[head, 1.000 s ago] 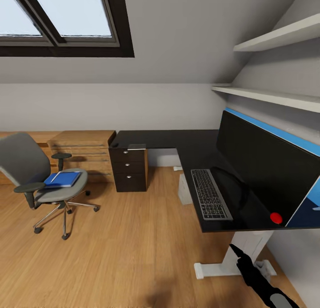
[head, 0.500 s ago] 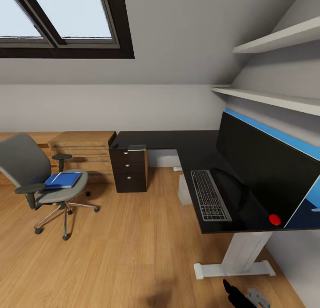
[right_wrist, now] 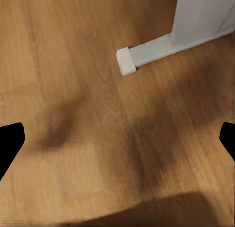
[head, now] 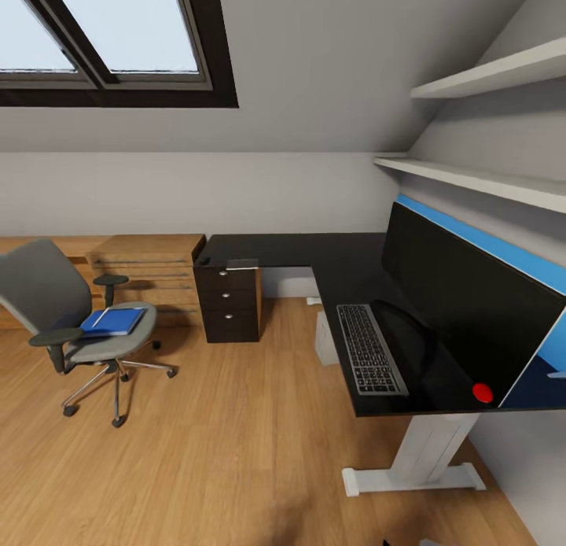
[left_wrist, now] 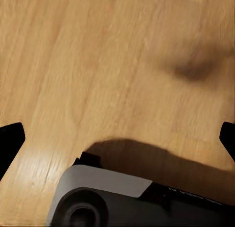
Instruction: In the bedroom, organize the workspace by keeping the computer under the desk, ensuring the monitor is on the desk, placing the keyboard on the desk next to the monitor, placing the mouse on the desk next to the keyboard, moving the folder from the swivel chair onto the desk next to the mouse, stacking the notebook on top of the folder with the pen on top of the notebook, and positioning the swivel chair next to the desk.
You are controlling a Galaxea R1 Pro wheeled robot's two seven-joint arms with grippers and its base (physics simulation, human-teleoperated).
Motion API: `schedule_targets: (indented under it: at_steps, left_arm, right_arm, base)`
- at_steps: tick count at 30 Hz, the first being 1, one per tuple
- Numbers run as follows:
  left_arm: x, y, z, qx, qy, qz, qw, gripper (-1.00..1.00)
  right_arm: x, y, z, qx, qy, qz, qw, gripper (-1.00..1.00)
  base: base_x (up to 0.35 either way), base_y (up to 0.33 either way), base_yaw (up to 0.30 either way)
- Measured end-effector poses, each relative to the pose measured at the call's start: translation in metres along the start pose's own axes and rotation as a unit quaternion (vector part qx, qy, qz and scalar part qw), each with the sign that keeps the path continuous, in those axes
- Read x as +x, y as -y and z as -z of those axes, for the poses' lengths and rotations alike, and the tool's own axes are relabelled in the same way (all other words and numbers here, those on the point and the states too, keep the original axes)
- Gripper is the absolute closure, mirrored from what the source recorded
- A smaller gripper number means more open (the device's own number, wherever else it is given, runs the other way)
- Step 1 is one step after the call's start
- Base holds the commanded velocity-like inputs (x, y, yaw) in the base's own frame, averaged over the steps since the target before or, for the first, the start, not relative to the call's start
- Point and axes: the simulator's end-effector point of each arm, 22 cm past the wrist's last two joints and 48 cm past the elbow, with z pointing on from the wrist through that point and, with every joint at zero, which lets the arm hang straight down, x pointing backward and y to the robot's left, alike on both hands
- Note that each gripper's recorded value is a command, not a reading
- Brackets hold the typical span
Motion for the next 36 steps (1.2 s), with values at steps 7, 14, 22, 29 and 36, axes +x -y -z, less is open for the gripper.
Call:
schedule_targets:
  at_steps: [7,14,22,29,36]
  left_arm:
    - [0.003,-0.003,0.008,-0.006,-0.015,0.012,0.9998,-1.00]
    - [0.019,0.014,0.020,0.002,-0.028,0.018,0.9994,-1.00]
    - [0.022,0.009,0.031,-0.001,-0.032,0.019,0.9993,-1.00]
    - [0.020,0.008,0.039,-0.002,-0.033,0.019,0.9993,-1.00]
    - [0.019,0.008,0.046,-0.003,-0.033,0.019,0.9993,-1.00]
  right_arm:
    - [-0.006,-0.004,0.010,-0.006,0.021,0.031,0.9993,-1.00]
    - [0.038,-0.007,0.031,-0.009,-0.013,0.028,0.9995,-1.00]
    - [0.075,-0.003,0.055,-0.005,-0.044,0.026,0.9987,-1.00]
    - [0.077,-0.010,0.064,-0.008,-0.048,0.024,0.9985,-1.00]
    - [0.075,-0.012,0.070,-0.008,-0.047,0.022,0.9986,-1.00]
  base:
    - [0.000,0.000,0.000]
    - [0.000,0.000,0.000]
    - [0.000,0.000,0.000]
    - [0.000,0.000,0.000]
    - [0.000,0.000,0.000]
